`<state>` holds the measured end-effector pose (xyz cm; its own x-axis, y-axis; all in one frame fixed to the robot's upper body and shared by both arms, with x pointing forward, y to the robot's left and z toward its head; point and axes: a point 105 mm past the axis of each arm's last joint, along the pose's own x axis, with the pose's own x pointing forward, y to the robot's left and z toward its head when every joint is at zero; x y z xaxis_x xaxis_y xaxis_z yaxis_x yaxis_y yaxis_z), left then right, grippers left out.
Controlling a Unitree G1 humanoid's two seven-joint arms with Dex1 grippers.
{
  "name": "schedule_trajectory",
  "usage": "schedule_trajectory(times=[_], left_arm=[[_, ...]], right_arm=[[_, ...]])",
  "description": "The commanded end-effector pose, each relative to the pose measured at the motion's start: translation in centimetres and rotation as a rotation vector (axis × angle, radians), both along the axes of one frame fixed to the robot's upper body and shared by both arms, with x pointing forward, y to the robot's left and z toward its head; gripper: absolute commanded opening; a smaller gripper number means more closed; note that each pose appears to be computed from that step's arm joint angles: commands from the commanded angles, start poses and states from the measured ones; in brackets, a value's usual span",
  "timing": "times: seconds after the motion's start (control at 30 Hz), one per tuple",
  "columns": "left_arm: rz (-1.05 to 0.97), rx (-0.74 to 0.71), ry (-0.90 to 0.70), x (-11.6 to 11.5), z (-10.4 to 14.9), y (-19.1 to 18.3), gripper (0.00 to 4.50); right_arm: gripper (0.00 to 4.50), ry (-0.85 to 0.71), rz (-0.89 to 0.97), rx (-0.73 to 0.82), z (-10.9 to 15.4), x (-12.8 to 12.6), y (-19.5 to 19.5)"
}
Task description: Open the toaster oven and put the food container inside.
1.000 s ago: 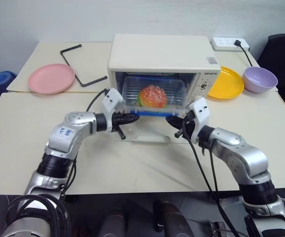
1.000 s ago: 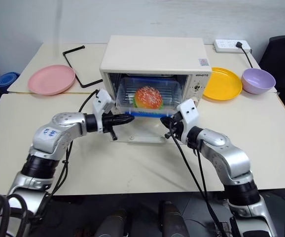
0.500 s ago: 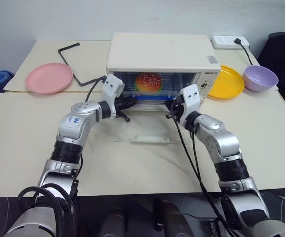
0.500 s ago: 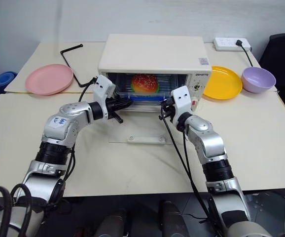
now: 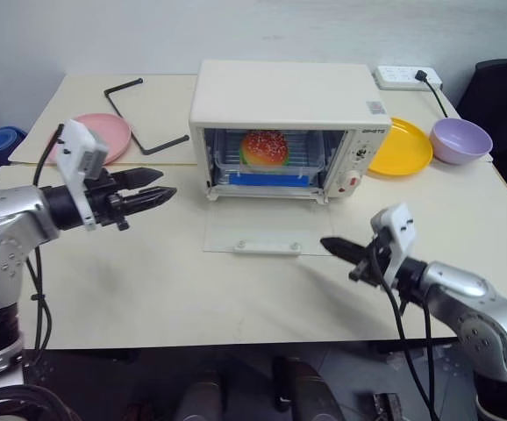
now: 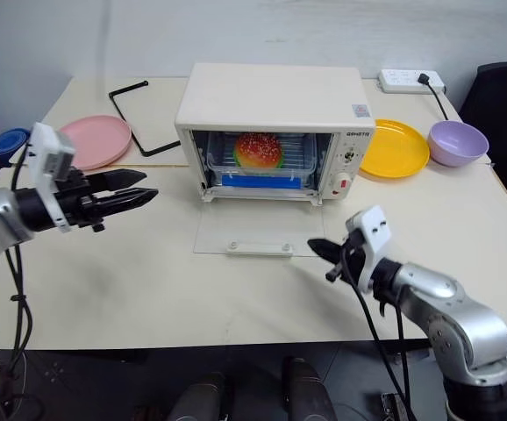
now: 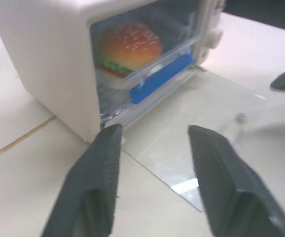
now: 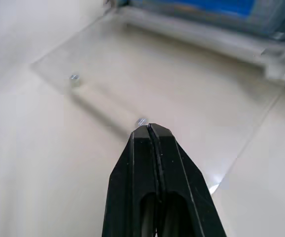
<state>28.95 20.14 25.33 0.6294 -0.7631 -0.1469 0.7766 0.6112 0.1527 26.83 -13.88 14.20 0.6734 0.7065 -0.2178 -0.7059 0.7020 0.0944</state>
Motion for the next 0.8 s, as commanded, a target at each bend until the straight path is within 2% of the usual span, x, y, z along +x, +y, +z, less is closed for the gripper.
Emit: schedule_trajectory(times=[0.03, 0.13, 0.33, 0.43, 0.53, 0.6, 0.67, 0.73, 0.8], left_arm=[[-0.021, 0.012, -0.057, -1.3, 1.6, 0.0, 3.51], [0.000, 0.018, -0.077, -1.1, 2.0, 0.1, 4.45], [0.050, 0.036, -0.133, -0.3, 2.8, 0.2, 4.45], [0.051, 0.040, -0.141, -0.2, 3.0, 0.1, 4.45], [0.065, 0.048, -0.154, -0.2, 3.0, 0.4, 4.45], [0.088, 0.039, -0.160, 0.0, 3.2, 0.7, 4.45], [0.097, 0.037, -0.165, 0.1, 3.2, 0.9, 4.45], [0.098, 0.035, -0.166, 0.1, 3.2, 0.9, 4.45], [0.102, 0.038, -0.163, 0.1, 3.1, 1.0, 4.50]], right_arm=[[0.00, 0.000, -0.031, -0.015, -1.6, 0.3, 0.5], [0.00, 0.011, -0.063, -0.002, -2.7, 1.1, 0.8], [0.00, -0.023, -0.170, 0.008, -3.9, 4.2, 0.4], [0.00, -0.072, -0.159, 0.094, -1.6, 5.0, 0.7], [0.00, -0.140, -0.087, 0.281, 3.2, 4.3, 0.6], [0.00, -0.199, -0.061, 0.334, 6.0, 3.9, -0.2], [0.00, -0.226, -0.054, 0.334, 7.7, 3.8, -0.8], [0.00, -0.226, -0.022, 0.267, 8.1, 3.4, -1.1], [0.37, -0.224, 0.021, 0.148, 7.9, 2.7, -1.7]])
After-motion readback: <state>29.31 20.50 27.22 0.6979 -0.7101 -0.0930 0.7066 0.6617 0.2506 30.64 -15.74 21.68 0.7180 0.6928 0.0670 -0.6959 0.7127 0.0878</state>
